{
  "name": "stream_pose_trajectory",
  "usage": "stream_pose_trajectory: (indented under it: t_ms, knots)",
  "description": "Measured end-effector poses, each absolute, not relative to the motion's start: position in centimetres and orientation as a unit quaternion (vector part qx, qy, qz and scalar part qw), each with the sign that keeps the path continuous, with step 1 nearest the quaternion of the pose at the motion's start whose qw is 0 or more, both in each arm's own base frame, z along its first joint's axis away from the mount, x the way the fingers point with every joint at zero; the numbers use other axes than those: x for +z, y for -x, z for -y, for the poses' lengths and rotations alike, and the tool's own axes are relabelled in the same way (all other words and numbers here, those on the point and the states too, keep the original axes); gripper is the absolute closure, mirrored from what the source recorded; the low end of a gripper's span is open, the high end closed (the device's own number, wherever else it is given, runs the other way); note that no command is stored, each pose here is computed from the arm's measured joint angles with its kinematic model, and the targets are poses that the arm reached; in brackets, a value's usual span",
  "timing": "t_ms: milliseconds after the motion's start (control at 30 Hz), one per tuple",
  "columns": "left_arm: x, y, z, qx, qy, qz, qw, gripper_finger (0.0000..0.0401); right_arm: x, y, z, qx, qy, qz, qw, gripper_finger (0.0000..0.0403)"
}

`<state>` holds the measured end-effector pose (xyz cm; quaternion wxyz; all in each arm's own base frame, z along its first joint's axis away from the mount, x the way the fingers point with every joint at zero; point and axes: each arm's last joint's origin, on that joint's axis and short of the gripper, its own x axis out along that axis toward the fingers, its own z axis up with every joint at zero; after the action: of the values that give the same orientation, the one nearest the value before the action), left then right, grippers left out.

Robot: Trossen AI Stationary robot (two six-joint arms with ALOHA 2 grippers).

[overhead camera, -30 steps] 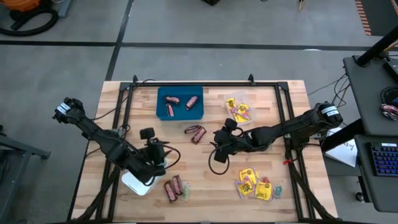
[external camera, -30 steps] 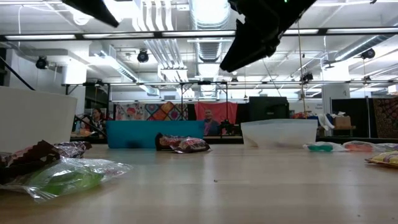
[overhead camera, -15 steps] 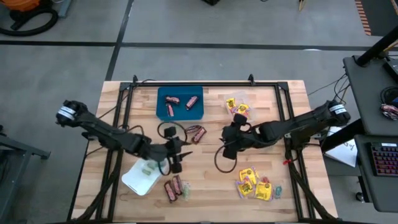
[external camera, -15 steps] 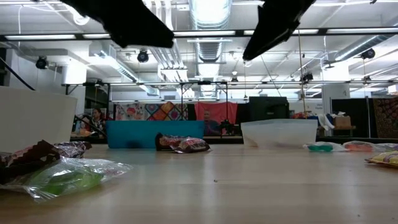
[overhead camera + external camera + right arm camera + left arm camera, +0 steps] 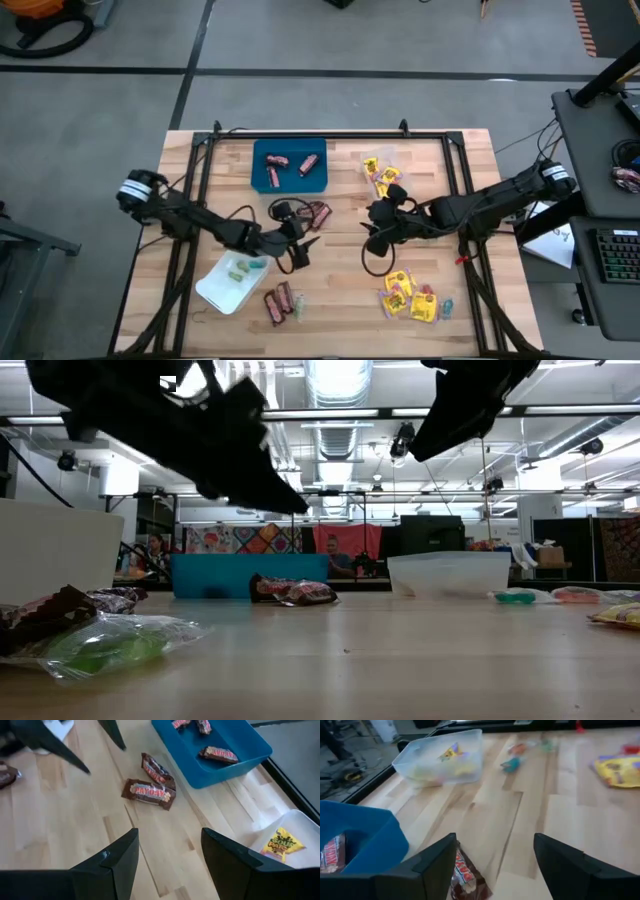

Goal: Sort candy
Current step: Put the brown chocolate into the blue bin

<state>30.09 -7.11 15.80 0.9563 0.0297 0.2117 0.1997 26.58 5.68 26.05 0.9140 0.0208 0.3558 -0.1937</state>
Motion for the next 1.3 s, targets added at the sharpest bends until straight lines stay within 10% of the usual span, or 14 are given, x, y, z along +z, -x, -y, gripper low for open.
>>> stream_pose_trajectory:
  t_ms: [1033,1300]
  knots:
    - [8.4,-32.3,3.7,0.251,0.023,-0.291,0.923,0.0171,25.8,-26.9,-5.8,-0.193,-0.022,-0.355,0.915,0.0197]
    - [8.3,-32.4,3.8,0.241,0.027,-0.291,0.926,0.0263,25.8,-26.9,-5.8,-0.193,-0.022,-0.354,0.915,0.0197]
